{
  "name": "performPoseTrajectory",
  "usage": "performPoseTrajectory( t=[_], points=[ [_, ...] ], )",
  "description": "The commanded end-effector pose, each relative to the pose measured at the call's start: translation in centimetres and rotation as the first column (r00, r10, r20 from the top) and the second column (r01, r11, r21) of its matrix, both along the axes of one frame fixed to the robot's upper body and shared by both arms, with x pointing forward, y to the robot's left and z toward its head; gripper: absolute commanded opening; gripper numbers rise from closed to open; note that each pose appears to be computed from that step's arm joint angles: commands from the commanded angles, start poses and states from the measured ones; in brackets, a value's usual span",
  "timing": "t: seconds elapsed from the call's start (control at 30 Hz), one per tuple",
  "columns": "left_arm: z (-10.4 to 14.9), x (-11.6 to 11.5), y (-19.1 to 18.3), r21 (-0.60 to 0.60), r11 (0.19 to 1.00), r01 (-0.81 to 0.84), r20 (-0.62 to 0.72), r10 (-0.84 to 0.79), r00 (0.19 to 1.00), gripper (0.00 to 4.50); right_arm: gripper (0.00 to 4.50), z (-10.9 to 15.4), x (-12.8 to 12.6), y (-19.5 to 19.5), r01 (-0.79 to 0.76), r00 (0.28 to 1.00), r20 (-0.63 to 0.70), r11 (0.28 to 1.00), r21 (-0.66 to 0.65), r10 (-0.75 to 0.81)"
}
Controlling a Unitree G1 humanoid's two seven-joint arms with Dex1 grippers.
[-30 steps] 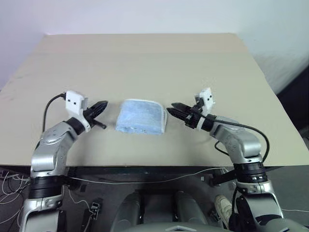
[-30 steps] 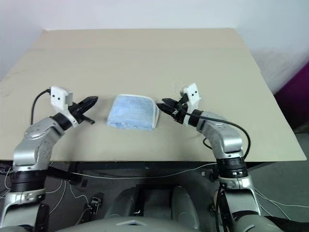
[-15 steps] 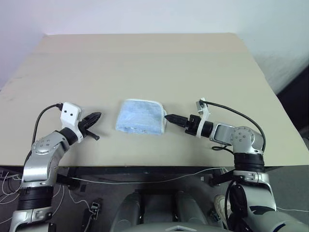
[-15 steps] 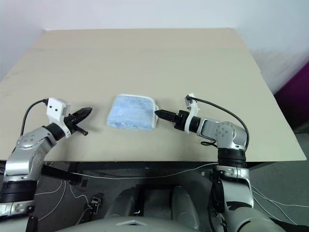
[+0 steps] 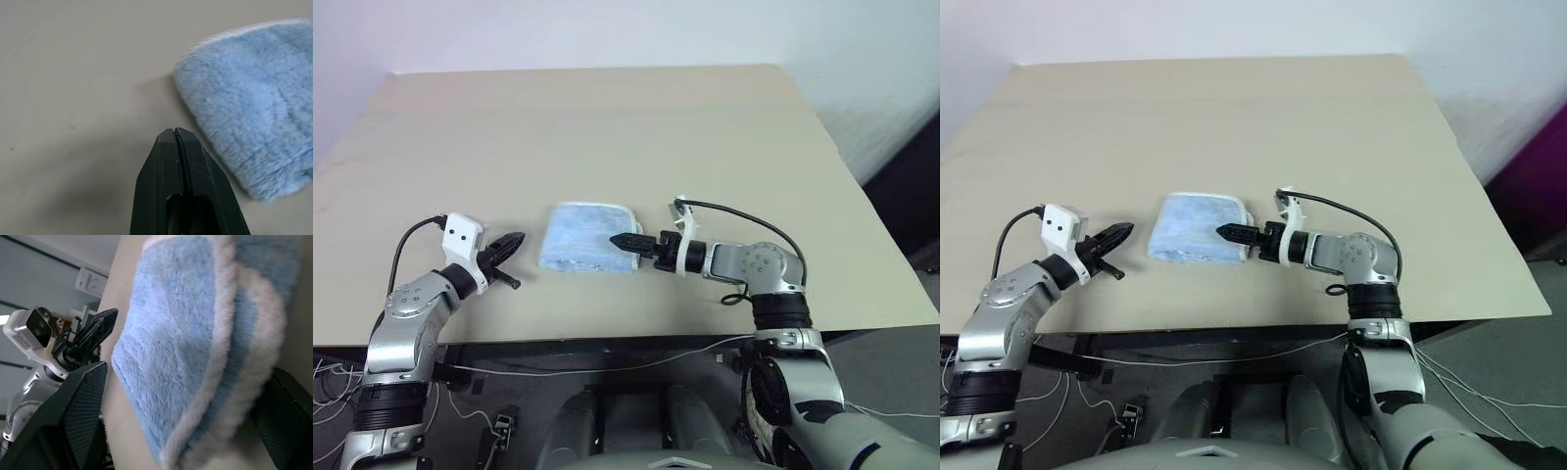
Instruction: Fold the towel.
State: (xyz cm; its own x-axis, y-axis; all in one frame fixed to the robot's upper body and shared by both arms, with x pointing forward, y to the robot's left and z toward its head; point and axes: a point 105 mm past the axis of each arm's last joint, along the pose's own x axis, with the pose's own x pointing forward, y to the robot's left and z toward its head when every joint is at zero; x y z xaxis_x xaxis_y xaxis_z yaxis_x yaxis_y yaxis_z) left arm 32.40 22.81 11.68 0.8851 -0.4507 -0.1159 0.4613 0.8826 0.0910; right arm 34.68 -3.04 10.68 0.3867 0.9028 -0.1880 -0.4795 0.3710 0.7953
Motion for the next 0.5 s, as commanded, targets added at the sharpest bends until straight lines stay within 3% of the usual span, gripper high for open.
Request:
performPoseTrajectory(
  t=[0.03, 0.17, 0.5],
  points=[
    [1.29, -0.17, -0.49, 0.004, 1.000, 0.016, 0.057, -0.016, 0.998, 0.00, 4.45, -0.97, -0.09, 1.61, -0.021, 0.999, -0.049, 1.000, -0.002, 0.021],
    [1.29, -0.68, -0.75, -0.001, 1.000, 0.025, 0.060, -0.025, 0.998, 0.00, 4.45, -1.13, 0.09, 1.35, 0.001, 0.997, -0.076, 1.000, 0.017, 0.001],
    [1.28, -0.63, -1.15, -0.003, 1.000, 0.030, 0.060, -0.030, 0.998, 0.00, 1.15, -0.64, -0.09, 0.68, 0.027, 0.997, -0.080, 0.997, 0.067, -0.022]
  ],
)
